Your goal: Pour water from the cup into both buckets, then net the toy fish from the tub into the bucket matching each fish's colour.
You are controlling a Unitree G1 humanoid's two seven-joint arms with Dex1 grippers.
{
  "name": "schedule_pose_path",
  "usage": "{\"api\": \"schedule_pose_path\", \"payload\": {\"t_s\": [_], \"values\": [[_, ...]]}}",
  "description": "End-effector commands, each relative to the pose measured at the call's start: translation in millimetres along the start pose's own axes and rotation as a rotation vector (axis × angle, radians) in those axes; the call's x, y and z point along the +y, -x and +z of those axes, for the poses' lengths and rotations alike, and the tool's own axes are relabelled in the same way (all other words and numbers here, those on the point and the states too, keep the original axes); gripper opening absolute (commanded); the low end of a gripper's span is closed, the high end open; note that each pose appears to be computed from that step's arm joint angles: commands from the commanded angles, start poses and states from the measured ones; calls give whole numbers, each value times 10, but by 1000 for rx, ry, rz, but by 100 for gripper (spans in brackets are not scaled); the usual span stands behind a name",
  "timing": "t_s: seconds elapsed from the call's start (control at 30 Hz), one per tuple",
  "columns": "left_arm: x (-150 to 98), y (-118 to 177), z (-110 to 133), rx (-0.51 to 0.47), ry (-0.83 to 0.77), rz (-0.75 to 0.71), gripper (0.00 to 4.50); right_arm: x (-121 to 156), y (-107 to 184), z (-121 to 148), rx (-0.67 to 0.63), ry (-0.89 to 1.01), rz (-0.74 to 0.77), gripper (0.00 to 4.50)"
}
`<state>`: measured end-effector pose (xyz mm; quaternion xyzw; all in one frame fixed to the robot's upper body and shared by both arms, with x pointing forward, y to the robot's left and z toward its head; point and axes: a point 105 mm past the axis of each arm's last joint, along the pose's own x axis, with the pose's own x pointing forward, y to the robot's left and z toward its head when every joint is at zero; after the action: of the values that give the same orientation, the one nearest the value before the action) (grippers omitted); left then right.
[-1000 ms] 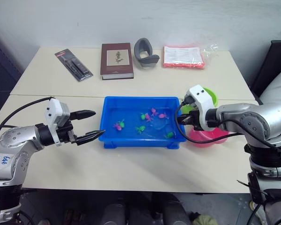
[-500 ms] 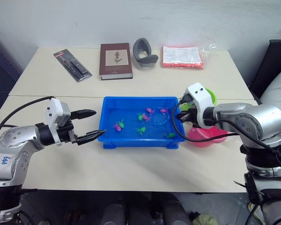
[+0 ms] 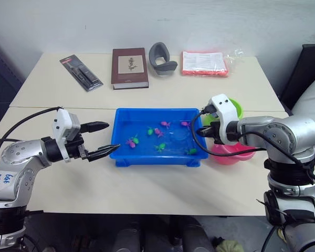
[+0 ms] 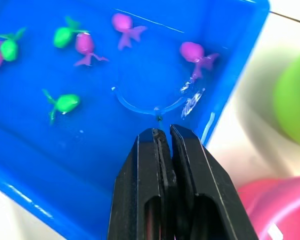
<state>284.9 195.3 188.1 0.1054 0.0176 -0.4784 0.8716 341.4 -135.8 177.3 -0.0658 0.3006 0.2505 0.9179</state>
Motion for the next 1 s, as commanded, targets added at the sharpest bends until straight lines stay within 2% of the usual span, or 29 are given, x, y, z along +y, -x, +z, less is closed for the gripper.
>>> {"api": "schedule_pose_path", "payload": {"t_s": [0.03,0.23,0.53,0.87,1.0], "values": [[-34,-15,97,-31,-34,-9,449,-54,76,129,-44,-15,-22,0],[-35,-35,89,-39,-29,-10,449,-77,48,74,-22,-29,-40,0],[-44,-50,83,-41,-23,-20,449,59,-1,84,-123,-81,-70,0],[-43,-30,83,-31,-22,-26,449,180,95,44,-190,-7,-38,0],[-45,-21,81,-27,-21,-29,449,180,67,-101,-136,-52,-11,0]]}}
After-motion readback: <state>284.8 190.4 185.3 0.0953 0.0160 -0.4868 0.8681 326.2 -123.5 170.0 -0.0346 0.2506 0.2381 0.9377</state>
